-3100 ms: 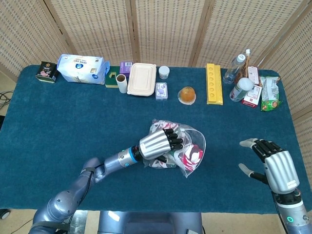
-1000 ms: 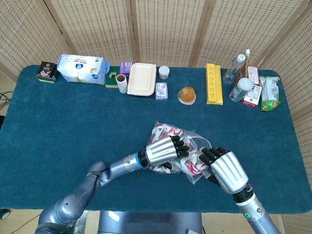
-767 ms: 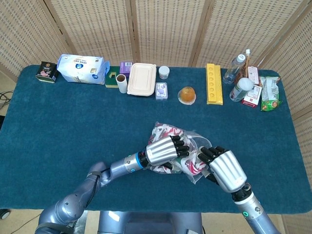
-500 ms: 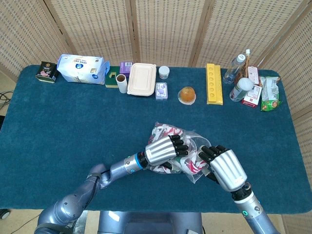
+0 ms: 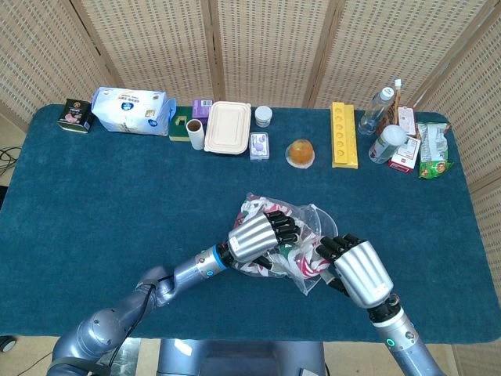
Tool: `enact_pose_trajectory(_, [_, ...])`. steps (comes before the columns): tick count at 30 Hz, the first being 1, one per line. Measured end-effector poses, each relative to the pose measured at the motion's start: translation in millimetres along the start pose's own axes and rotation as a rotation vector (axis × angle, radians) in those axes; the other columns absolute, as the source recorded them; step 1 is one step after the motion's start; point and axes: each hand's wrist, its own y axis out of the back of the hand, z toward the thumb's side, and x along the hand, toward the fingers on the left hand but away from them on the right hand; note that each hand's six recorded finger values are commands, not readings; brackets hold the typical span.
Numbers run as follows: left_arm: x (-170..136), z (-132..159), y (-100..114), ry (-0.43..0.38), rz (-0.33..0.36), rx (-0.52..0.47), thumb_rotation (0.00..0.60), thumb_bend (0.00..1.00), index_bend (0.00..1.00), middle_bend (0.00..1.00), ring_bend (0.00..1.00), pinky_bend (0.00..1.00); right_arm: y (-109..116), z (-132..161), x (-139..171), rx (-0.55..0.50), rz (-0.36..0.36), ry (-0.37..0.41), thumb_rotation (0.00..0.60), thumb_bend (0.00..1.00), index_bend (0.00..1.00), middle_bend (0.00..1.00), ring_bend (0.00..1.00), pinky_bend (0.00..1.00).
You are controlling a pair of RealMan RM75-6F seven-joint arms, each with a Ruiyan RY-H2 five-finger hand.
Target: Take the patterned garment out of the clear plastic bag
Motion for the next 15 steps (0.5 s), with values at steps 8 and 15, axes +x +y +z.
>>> enact_pose_trajectory(8, [-1.1, 0.1, -0.7, 0.008, -0.003, -0.004, 0.6, 0.12, 0.42, 0.42, 0.33, 0.41, 2.5, -2.9, 0.8, -0.026, -0.012, -0.009, 0.6, 0.55, 0.75, 0.54, 0.64, 0.66])
enact_pose_trajectory(15, [-7.1, -4.1, -0.9, 0.028, -0.011, -0.011, 0.6, 0.11, 0.29, 0.33, 0.22, 0.33, 7.8, -7.8, 2.4, -0.036, -0.035, -0.023, 0.6, 0.56, 0.75, 0.55, 0.64, 0.65])
